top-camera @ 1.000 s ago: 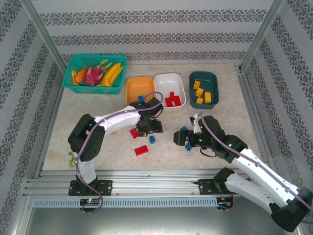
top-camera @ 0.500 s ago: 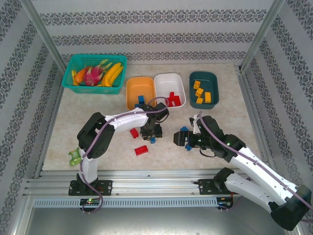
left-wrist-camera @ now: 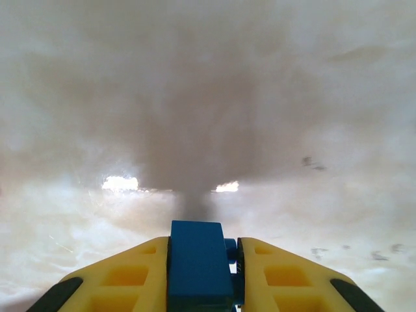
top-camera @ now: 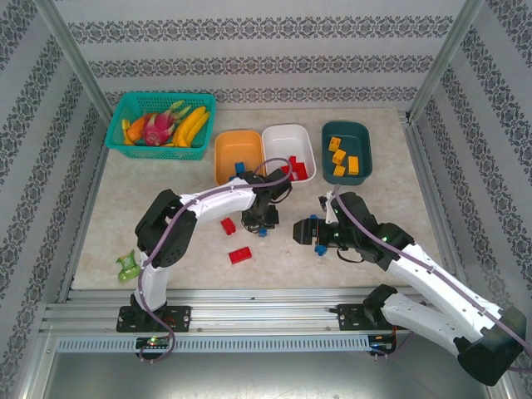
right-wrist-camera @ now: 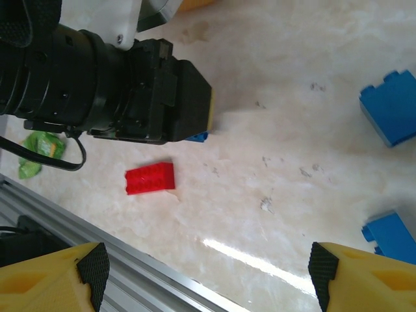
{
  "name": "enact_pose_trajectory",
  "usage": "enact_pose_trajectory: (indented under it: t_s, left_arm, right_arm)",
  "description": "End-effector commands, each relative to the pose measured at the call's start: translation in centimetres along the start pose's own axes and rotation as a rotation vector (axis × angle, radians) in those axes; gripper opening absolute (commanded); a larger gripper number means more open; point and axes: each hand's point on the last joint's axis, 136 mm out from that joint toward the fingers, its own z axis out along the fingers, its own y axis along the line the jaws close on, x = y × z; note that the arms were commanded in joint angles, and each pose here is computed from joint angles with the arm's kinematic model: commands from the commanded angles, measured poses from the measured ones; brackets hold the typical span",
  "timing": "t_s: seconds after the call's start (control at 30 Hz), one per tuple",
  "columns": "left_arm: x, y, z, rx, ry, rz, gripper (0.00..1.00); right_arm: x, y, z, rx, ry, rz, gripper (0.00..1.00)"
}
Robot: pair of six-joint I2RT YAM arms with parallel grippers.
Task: Sort the legos into containers by color
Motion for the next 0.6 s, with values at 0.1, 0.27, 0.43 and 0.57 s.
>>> enact_pose_trajectory:
  t_s: [0.1, 0.27, 0.43, 0.57]
  left_arm:
    - [-6.9, 1.1, -7.9, 0.061, -0.17, -0.004, 0.23]
    - [-12.8, 2.2, -9.0, 0.116, -0.23, -0.031, 0.23]
    - [-18.3, 2.2, -7.9, 0.185, -0.257, -0.051, 0.23]
    - [-21.3, 2.1, -6.1, 0.207, -0.244, -0.069, 0.23]
  right_arm:
    - [-4.9, 3.9, -1.7, -0.074, -0.118, -0.058, 0.83]
    - [-9.1, 5.8, -1.0, -0.114, -0.185, -0.039, 0.83]
    - [-12.7, 5.8, 0.5, -0.112, -0.202, 0.017, 0.82]
    - [-14.6, 5.7, 1.5, -0.103, -0.195, 0.045, 0.82]
